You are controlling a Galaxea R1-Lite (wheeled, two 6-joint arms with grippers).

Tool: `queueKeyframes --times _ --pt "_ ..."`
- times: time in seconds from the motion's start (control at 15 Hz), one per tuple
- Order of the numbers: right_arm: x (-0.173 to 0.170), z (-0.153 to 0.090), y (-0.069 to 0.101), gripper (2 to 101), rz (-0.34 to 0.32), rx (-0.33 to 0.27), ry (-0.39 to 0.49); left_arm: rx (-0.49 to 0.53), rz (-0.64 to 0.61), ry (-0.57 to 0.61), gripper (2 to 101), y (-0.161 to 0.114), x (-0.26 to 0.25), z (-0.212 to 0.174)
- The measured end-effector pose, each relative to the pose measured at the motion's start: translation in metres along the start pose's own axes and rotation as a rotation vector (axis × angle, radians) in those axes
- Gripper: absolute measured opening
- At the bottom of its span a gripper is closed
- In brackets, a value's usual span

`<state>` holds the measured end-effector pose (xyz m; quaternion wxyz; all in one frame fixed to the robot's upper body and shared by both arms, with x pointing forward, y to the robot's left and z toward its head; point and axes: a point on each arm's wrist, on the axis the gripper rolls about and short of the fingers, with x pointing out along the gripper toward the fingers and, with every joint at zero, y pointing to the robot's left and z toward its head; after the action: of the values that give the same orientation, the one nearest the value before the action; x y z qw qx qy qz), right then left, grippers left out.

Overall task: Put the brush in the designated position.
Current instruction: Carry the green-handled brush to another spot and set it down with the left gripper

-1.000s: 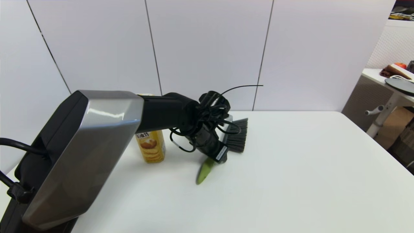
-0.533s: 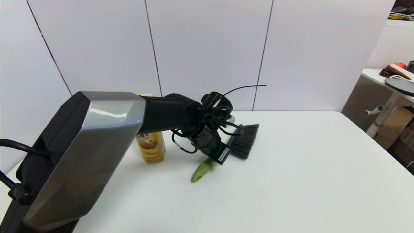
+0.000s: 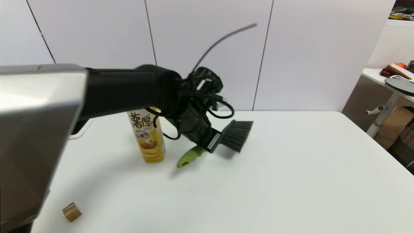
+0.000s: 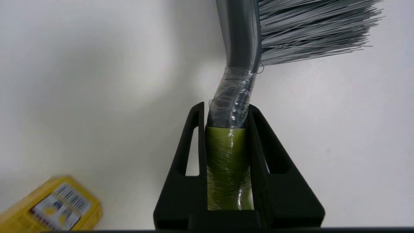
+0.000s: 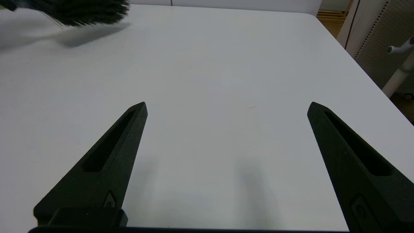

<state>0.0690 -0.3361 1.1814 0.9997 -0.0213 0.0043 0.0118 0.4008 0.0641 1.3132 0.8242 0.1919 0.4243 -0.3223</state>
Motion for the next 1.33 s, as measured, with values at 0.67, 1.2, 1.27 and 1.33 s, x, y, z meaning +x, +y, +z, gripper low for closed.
queueKeyframes --times 0.67,1.2,1.27,1.33 --pt "0.0 0.0 0.0 98.0 0.0 0.0 0.0 -0.331 0.74 -0.251 22.4 0.048 -0.273 -0.095" --pt "0.0 0.0 0.0 98.0 0.001 0.0 0.0 -0.646 0.762 -0.283 22.4 0.049 -0.265 -0.176" --pt "0.0 0.0 0.0 98.0 0.0 0.0 0.0 -0.647 0.713 -0.256 22.4 0.048 -0.253 -0.184" --pt "0.0 0.0 0.0 98.0 0.0 0.0 0.001 -0.645 0.656 -0.217 22.4 0.045 -0.24 -0.194"
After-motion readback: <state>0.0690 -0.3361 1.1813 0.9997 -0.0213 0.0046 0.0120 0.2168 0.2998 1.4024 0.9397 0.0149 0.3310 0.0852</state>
